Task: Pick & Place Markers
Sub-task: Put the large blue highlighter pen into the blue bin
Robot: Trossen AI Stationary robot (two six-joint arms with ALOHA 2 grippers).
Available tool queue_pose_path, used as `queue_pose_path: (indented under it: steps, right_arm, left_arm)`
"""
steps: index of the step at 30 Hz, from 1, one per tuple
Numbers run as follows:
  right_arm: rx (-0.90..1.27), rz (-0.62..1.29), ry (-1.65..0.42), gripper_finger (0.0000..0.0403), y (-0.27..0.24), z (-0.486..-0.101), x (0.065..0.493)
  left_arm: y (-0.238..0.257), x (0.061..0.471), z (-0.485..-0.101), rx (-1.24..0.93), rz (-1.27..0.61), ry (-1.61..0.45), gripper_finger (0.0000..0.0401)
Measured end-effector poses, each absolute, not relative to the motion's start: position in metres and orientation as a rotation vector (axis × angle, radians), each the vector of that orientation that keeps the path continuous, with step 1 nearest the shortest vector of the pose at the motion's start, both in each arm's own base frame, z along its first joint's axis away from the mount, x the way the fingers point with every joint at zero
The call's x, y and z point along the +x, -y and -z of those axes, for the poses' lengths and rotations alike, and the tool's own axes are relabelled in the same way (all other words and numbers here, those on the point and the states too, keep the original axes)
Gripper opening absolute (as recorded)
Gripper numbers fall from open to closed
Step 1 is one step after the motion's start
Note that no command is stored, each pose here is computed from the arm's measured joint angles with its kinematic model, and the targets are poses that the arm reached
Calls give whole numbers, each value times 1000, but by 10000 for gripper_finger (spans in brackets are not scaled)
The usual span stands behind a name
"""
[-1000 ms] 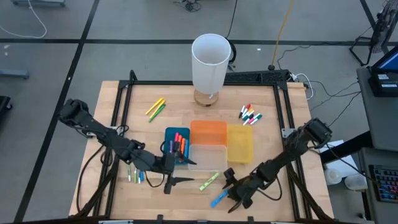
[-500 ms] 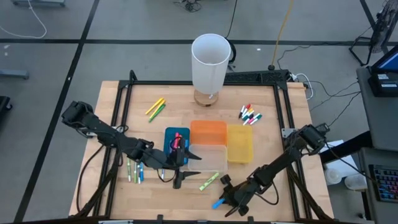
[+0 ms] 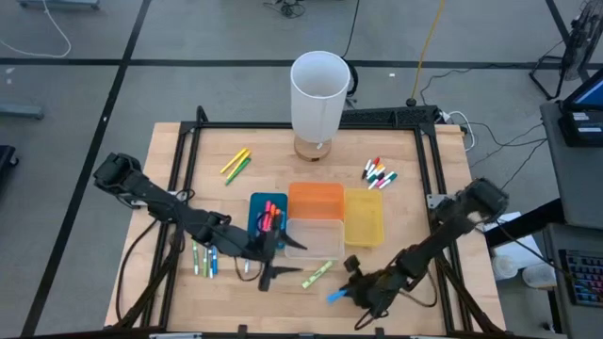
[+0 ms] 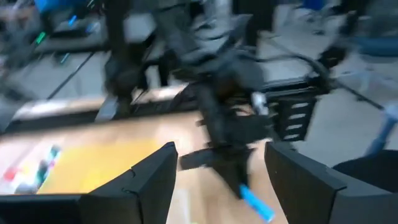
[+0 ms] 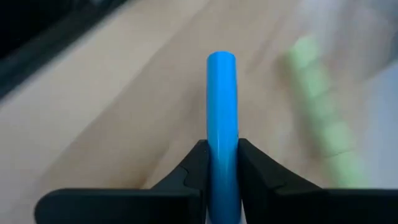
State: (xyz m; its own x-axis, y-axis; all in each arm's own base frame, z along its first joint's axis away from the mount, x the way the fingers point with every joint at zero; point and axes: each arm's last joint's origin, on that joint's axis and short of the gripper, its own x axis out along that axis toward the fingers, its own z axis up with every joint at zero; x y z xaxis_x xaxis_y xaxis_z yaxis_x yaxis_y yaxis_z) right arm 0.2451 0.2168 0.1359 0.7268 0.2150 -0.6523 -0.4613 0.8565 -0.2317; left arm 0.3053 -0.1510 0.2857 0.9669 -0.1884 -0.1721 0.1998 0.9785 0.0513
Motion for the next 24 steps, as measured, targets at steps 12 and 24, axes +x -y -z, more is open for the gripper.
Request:
queue_pose_path:
  steps: [12, 24]
  right_arm:
    - [-320, -61, -120, 45, -161, -222, 190]
    - [-118, 28, 214, 45, -85, -202, 159]
  left_arm:
    - [149, 310, -286, 117, 208, -128, 203]
    - [91, 358, -257, 70, -10, -88, 186]
